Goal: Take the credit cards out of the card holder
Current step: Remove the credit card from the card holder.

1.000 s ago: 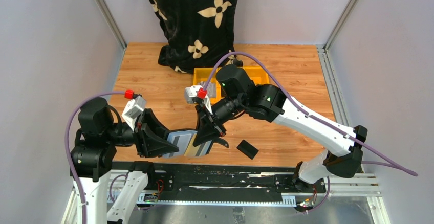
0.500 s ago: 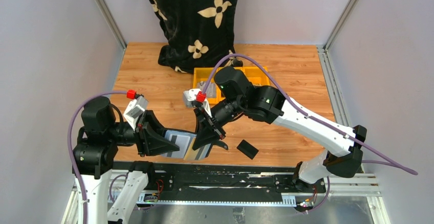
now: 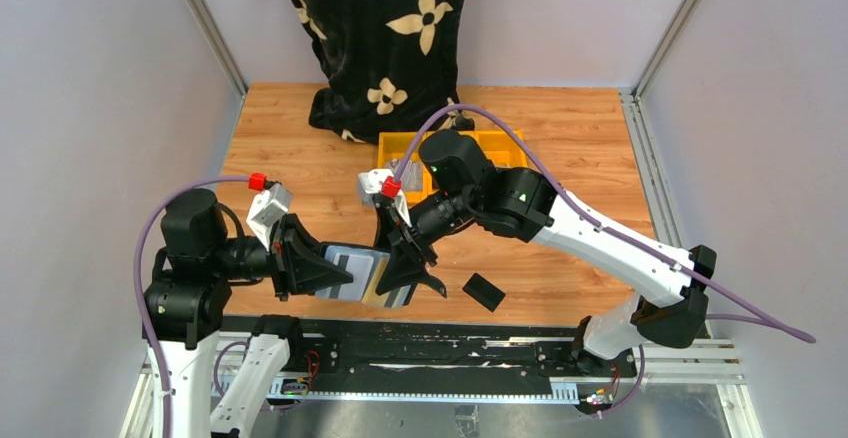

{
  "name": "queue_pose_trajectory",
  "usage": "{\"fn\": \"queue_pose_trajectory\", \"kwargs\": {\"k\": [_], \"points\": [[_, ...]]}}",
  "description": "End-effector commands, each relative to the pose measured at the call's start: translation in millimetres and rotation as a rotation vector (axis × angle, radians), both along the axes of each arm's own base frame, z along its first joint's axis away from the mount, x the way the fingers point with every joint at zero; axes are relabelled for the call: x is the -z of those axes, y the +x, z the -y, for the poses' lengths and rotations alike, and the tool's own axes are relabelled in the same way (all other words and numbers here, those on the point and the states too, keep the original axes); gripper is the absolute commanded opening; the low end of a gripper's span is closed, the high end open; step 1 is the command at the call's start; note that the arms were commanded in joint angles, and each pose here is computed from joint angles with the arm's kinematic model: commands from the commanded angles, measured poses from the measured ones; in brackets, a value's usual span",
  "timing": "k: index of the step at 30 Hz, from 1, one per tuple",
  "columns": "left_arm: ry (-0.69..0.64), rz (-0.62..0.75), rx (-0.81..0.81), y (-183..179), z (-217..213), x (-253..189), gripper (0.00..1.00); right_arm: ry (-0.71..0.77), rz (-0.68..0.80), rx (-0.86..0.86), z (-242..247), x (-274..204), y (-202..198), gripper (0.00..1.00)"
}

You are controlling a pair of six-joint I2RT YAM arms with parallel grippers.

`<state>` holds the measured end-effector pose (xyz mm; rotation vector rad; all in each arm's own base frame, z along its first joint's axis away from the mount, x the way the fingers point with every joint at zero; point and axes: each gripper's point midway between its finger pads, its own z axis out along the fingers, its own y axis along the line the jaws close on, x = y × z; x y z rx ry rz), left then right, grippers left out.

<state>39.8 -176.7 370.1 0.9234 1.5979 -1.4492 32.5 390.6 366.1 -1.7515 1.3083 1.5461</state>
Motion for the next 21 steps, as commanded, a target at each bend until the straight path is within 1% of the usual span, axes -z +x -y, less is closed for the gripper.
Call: {"fn": "queue_pose_trajectory", "kwargs": {"k": [1,2,4,6,8,9,12,13,17,21], "points": [[0.093,0.003,-0.235,40.3,-8.6,13.9,0.00,0.057,0.066,0.293,0.1,-21.6,54.7,0.53],[0.120,-0.009,-0.303,53.4,-12.8,20.2,0.00,0.086,0.018,0.428,2.9,-35.1,78.9,0.53],[0.151,-0.027,-0.373,67.7,-18.2,27.7,0.00,0.146,-0.047,0.604,12.2,-48.3,107.1,0.55],[0.174,-0.039,-0.440,80.7,-23.7,34.0,0.00,0.220,-0.101,0.719,19.0,-56.9,120.8,0.56],[0.180,-0.043,-0.476,87.7,-26.4,36.3,0.00,0.248,-0.180,0.760,21.8,-57.2,119.8,0.55],[0.175,-0.043,-0.480,88.6,-26.4,35.6,0.00,0.253,-0.219,0.750,20.3,-53.8,115.1,0.54],[0.132,-0.050,-0.449,85.7,-21.0,30.2,0.00,0.294,-0.346,0.617,9.4,-48.4,87.7,0.54],[0.113,-0.041,-0.438,85.0,-19.1,26.5,0.00,0.279,-0.385,0.566,5.2,-40.3,78.4,0.54],[0.059,-0.047,-0.393,79.0,-12.9,17.9,0.00,0.258,-0.452,0.466,-5.3,-29.0,63.0,0.53],[0.032,-0.057,-0.359,73.9,-9.4,10.9,0.00,0.224,-0.474,0.441,-12.9,-16.7,61.9,0.52]]}}
